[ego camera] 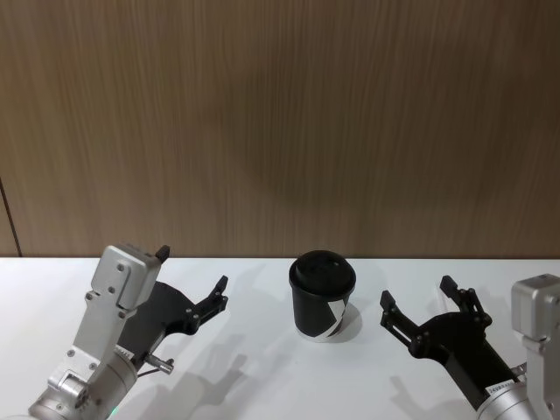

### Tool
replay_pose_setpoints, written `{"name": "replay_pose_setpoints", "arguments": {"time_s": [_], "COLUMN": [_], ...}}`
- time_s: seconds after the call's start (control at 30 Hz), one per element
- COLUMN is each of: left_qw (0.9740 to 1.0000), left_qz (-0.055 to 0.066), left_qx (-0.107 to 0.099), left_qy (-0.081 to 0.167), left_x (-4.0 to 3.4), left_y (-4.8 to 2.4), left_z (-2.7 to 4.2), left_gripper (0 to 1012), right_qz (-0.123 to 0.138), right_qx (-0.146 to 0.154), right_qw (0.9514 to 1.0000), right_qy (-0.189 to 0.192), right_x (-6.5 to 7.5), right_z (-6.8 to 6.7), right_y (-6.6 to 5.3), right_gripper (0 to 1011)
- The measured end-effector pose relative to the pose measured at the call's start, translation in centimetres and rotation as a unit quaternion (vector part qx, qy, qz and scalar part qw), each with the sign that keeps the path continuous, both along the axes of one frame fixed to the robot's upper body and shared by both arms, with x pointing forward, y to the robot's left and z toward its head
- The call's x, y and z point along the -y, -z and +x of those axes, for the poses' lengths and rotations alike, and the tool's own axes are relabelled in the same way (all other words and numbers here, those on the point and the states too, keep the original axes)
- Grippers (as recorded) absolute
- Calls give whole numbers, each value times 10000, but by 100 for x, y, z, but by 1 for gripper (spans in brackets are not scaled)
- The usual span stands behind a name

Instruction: Pick up the straw with one hand, pass it to the other hand, and insert it into the cup.

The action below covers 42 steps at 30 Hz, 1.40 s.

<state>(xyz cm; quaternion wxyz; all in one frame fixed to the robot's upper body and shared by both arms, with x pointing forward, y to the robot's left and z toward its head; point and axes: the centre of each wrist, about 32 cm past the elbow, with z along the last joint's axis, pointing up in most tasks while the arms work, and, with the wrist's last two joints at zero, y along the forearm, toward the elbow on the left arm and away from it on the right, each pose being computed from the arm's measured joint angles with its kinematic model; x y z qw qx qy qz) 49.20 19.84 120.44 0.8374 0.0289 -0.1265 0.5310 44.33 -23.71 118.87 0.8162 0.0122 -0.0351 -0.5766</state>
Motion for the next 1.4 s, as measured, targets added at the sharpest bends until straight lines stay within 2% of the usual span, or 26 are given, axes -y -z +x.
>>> {"name": "replay_pose_setpoints", "arguments": {"time_s": [0.37, 0.7, 0.97, 1.4], "left_qw": [10000, 10000, 10000, 10000], "left_qz": [0, 0, 0, 0], "left_qx": [0, 0, 0, 0], "left_qy": [0, 0, 0, 0], "left_x": [0, 0, 0, 0], "left_y": [0, 0, 0, 0], "left_z": [0, 0, 0, 0], "left_gripper": [1003, 1003, 1003, 1004], "right_qz": [-14, -152, -413, -703], "right_qx": [6, 27, -152, -622], "right_qw": [10000, 9988, 9960, 9915], "right_qy": [44, 455, 774, 897], "right_x": [21, 196, 386, 545], "right_z": [2, 4, -17, -37], "right_y": [0, -14, -49, -80], "right_gripper": [1001, 1001, 1001, 1001]}}
